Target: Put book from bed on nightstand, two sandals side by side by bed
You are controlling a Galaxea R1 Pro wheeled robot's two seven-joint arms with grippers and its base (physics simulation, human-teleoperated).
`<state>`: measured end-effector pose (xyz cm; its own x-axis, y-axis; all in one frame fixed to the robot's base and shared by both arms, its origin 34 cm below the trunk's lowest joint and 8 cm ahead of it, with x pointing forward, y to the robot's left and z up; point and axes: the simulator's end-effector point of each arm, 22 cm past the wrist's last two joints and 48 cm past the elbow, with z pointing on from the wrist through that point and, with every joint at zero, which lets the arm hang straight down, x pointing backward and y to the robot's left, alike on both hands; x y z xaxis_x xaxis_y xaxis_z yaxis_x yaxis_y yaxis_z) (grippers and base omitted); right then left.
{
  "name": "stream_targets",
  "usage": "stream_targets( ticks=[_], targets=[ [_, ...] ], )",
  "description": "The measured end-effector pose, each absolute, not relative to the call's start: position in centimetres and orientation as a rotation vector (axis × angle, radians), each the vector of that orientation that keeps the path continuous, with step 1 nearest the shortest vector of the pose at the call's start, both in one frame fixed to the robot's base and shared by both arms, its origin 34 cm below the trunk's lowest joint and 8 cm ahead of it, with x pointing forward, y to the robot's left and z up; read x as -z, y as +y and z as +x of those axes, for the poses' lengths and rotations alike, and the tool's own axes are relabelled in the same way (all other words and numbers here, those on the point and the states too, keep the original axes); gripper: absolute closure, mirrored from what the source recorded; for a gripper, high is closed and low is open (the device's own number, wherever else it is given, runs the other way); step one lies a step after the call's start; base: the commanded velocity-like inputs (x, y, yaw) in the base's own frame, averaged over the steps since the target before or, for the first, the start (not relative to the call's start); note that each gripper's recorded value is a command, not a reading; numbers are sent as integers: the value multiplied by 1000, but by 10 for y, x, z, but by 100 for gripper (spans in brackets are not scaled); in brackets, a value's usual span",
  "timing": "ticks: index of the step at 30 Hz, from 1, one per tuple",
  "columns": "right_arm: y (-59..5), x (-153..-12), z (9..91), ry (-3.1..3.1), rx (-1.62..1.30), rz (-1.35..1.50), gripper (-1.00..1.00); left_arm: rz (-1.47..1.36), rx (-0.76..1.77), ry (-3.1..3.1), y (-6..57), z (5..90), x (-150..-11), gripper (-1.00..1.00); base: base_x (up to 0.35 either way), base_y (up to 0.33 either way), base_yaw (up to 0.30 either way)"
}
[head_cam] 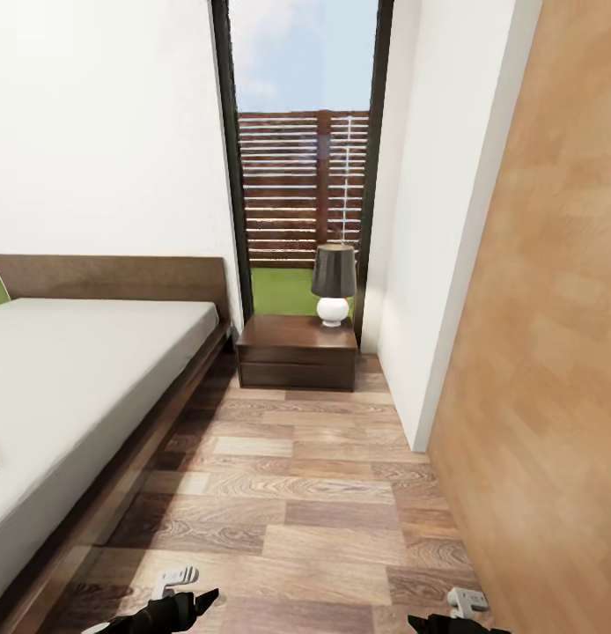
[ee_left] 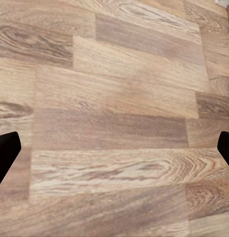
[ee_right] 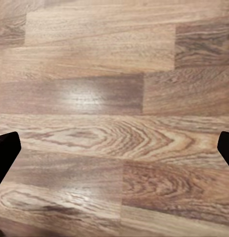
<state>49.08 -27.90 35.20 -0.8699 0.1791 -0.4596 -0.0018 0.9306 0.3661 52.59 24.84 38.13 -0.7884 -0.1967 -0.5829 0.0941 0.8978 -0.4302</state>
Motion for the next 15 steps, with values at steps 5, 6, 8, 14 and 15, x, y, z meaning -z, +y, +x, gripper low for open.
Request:
stream_targets(
  ticks=[5,6,8,14,15],
  targets=[
    [-279,-363,493,2586,-491,127,-100,-73,589,2410,248,528,-392,-100,0,0,0],
    [-279,-365,493,2586,-491,127,-100,-73,589,2410,248,528,-394,-100,0,0,0],
    [-279,-369,494,2586,-491,127,-100,-73,589,2410,248,529,-398,-100,0,0,0],
    [-279,-381,496,2586,-491,127,-100,-73,588,2410,248,532,-411,-100,0,0,0],
    [-279,-384,497,2586,-491,127,-100,-73,588,2410,248,532,-413,-100,0,0,0]
  ],
)
